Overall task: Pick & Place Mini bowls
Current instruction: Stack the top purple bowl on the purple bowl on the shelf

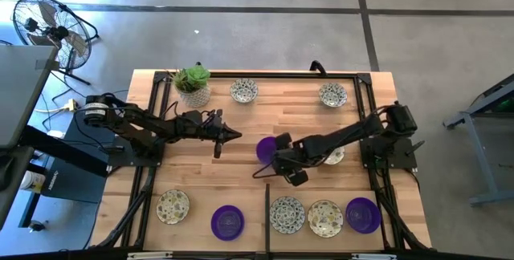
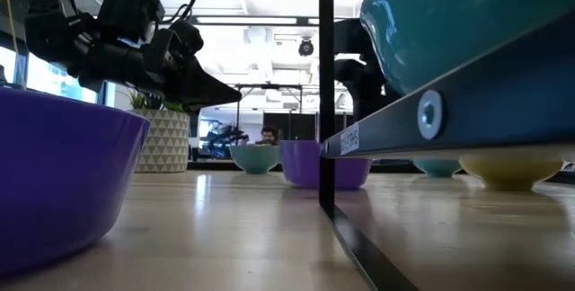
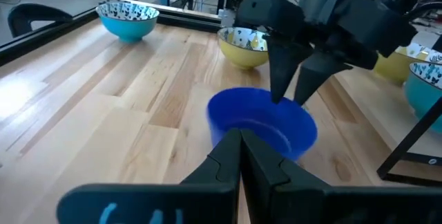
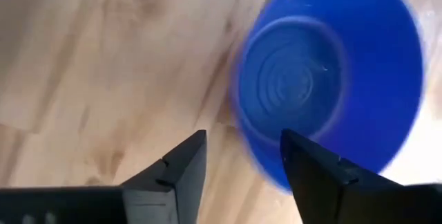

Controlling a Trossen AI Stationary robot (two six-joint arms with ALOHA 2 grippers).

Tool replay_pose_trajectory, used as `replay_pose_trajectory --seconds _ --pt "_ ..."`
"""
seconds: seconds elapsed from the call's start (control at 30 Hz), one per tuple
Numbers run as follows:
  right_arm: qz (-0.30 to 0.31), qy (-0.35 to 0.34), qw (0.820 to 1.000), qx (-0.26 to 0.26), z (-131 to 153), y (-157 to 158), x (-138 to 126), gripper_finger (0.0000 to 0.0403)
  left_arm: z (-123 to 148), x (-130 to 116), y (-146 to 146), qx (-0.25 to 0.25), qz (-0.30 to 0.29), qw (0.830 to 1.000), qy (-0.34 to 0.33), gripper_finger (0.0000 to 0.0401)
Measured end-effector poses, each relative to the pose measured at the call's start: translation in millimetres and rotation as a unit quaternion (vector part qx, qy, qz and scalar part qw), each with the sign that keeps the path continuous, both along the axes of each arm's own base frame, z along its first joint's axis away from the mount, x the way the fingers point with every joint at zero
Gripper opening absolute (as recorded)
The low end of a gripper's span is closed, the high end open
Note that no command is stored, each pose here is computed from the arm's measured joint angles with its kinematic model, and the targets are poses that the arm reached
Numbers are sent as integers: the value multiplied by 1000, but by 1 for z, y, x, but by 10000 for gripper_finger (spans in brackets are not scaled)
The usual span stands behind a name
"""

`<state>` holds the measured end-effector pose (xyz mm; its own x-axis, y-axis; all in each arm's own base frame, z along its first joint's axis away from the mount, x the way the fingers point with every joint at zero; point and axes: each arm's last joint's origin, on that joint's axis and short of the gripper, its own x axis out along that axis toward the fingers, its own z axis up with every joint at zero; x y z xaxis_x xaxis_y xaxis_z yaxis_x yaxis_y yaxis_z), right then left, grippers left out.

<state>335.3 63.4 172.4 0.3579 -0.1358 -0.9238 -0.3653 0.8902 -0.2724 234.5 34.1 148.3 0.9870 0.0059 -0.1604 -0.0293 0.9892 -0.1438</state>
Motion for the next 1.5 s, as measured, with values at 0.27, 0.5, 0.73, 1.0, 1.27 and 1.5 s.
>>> replay_pose_trajectory --seconds 0.27,0.5,0.73,1.0,1.27,1.5 --pt "6 -9 1000 29 -4 -12 5 113 0 0 0 -4 0 1000 1 1" --pt "4 -20 999 41 -19 -16 0 86 -1 0 0 -4 0 1000 3 1" --pt "2 -22 999 41 -19 -16 0 27 -1 0 0 -4 2 1000 3 1" --pt "-17 -40 998 52 -6 -17 -3 10 -1 0 0 -4 3 1000 4 1" --pt "-75 -105 984 122 57 -16 -33 7 -1 0 0 -4 3 1000 4 1" --pt "-151 -114 951 243 104 -1 -77 3 -1 0 0 -4 3 1000 4 1"
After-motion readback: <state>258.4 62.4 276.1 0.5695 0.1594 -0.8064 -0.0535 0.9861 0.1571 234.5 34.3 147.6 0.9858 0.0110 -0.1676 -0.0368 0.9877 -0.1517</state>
